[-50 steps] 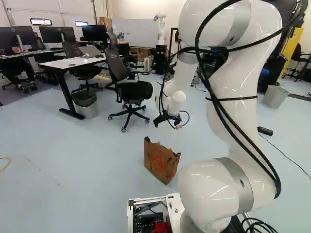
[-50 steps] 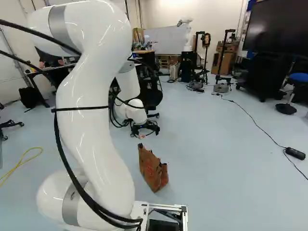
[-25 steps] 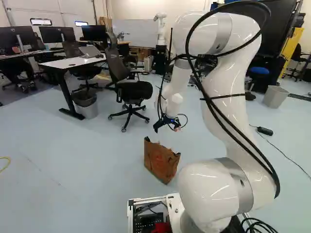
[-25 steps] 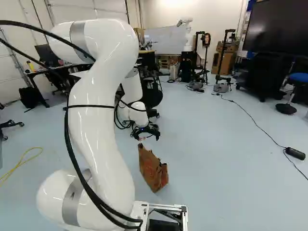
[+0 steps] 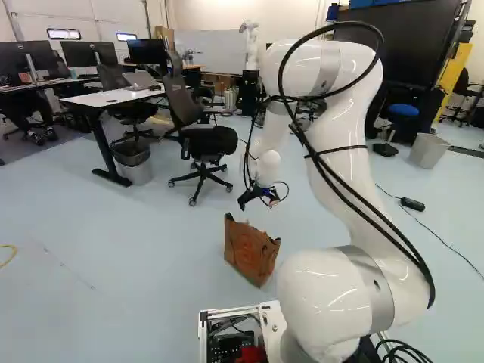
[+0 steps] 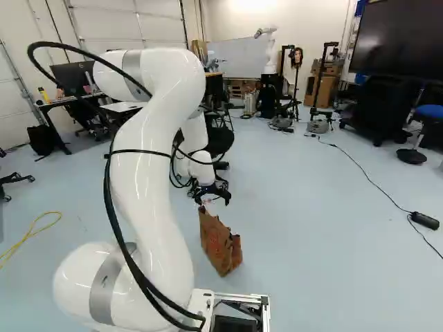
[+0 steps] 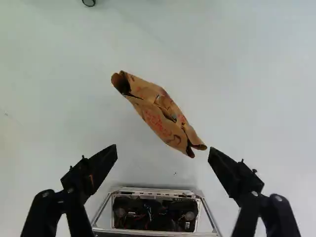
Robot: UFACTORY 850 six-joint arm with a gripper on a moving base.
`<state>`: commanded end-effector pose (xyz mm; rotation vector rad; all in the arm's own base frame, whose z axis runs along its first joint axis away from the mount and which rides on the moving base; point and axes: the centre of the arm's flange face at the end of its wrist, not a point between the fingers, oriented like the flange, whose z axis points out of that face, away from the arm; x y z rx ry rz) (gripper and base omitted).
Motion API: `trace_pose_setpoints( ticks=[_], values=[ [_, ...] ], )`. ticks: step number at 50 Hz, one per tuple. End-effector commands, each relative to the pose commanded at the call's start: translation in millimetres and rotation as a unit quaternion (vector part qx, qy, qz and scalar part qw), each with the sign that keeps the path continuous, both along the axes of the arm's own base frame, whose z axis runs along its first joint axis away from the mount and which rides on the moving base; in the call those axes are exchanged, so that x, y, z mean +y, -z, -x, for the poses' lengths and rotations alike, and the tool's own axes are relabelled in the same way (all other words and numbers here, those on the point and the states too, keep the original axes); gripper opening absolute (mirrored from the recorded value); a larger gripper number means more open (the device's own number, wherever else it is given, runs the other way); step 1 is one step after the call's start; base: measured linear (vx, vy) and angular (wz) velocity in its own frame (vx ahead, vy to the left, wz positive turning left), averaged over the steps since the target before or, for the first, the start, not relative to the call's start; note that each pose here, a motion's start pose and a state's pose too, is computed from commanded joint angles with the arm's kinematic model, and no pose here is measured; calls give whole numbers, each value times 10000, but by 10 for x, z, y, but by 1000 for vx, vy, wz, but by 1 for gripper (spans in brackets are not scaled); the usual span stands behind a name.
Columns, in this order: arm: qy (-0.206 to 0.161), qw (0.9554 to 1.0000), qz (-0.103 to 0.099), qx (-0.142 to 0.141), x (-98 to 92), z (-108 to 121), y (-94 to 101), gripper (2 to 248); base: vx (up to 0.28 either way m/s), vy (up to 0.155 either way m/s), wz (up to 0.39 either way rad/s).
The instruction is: Pick up the grocery bag from the ground
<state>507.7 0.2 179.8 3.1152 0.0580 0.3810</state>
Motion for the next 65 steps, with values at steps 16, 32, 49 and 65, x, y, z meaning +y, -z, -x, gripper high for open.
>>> trace_pose_setpoints(
  ticks=[16,32,49,65],
  values=[
    [0,10000,0,50,0,-176,237,247,0,0,0],
    [-10,9999,0,103,11,-316,476,247,0,0,0],
    [-12,9998,0,174,13,-418,730,247,0,0,0],
    [-12,9997,0,261,13,-467,968,247,0,0,0]
  ],
)
